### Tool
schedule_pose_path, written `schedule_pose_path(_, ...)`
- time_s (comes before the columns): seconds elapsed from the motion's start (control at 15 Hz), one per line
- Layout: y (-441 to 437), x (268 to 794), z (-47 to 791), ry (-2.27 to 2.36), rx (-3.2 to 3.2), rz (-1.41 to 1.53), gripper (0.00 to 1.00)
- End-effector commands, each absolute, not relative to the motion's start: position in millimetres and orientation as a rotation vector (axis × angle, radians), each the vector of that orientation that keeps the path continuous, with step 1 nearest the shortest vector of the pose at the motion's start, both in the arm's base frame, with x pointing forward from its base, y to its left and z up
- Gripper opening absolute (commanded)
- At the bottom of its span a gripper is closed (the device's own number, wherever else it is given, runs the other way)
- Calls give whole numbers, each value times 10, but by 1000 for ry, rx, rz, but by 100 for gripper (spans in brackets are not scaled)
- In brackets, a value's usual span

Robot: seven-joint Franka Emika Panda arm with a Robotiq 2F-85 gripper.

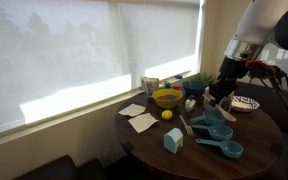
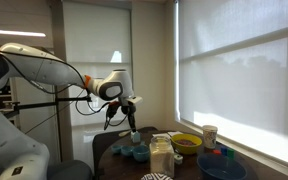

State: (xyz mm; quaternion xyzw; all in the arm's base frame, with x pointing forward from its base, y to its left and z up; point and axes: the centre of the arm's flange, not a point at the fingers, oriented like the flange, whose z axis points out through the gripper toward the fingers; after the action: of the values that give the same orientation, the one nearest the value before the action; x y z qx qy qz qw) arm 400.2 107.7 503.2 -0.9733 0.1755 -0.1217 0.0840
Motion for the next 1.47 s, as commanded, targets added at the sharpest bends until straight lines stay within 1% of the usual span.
schedule_pose_path(0.0,1229,3848,4808,413,-2874,-370,3)
schedule_pose_path(0.53,1342,3710,4528,189,-2848,-429,3)
schedule_pose_path(1.4,1518,3606,4350,-53,-2808,-638,3)
